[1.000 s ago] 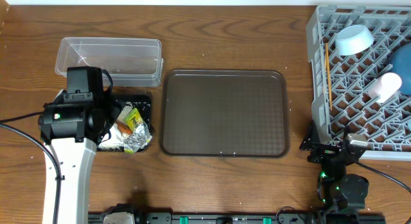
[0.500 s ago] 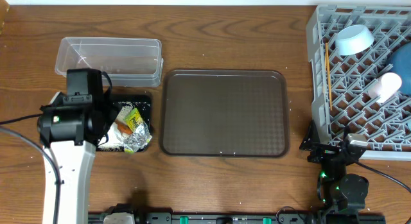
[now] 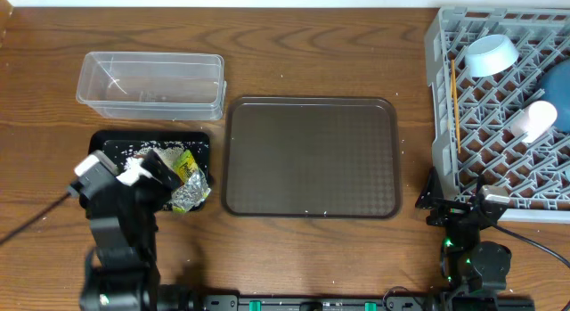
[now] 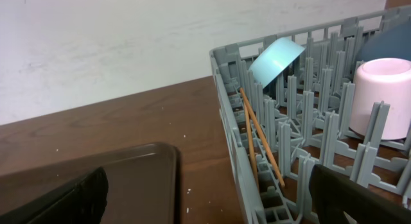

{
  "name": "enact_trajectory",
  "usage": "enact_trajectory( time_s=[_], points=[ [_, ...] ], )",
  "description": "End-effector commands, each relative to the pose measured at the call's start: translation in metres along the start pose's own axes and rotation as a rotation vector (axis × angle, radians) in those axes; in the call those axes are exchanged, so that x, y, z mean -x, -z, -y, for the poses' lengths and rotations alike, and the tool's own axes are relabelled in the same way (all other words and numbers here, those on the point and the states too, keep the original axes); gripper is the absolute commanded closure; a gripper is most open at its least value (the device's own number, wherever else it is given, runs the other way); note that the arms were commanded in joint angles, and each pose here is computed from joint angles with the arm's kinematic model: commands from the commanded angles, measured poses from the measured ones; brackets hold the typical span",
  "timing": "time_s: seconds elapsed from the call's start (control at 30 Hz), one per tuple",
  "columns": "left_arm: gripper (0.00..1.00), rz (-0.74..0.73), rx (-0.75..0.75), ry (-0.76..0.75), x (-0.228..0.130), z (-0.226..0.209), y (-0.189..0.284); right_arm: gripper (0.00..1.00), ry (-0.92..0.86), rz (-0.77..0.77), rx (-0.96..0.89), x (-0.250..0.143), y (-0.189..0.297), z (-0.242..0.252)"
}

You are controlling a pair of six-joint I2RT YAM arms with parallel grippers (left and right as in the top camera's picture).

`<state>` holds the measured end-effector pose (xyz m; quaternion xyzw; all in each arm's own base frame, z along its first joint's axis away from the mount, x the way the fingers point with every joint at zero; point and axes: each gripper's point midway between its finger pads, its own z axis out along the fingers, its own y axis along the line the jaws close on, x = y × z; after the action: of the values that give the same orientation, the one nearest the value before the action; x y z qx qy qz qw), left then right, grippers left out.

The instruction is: Sort waste into correct bins and load items into the dishwasher rack

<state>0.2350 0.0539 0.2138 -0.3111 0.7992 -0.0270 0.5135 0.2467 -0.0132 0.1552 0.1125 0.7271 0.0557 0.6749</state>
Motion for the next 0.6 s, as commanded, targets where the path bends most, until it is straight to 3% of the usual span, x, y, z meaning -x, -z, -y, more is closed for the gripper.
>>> enact_trajectory(
  time_s=[0.0, 0.37, 0.57],
  points=[
    [0.01, 0.037, -0.085, -0.11, -0.023, -0.001, -0.006, 0.01, 0.015, -0.004, 0.013, -0.001, 0.0, -0.003],
    [0.01, 0.312, -0.353, -0.033, -0.052, 0.01, -0.03, 0.01, 0.015, -0.004, 0.013, -0.001, 0.0, -0.003],
    [0.01, 0.311, -0.363, -0.056, -0.056, 0.011, -0.025, 0.01, 0.015, -0.004, 0.013, -0.001, 0.0, -0.003]
  ],
)
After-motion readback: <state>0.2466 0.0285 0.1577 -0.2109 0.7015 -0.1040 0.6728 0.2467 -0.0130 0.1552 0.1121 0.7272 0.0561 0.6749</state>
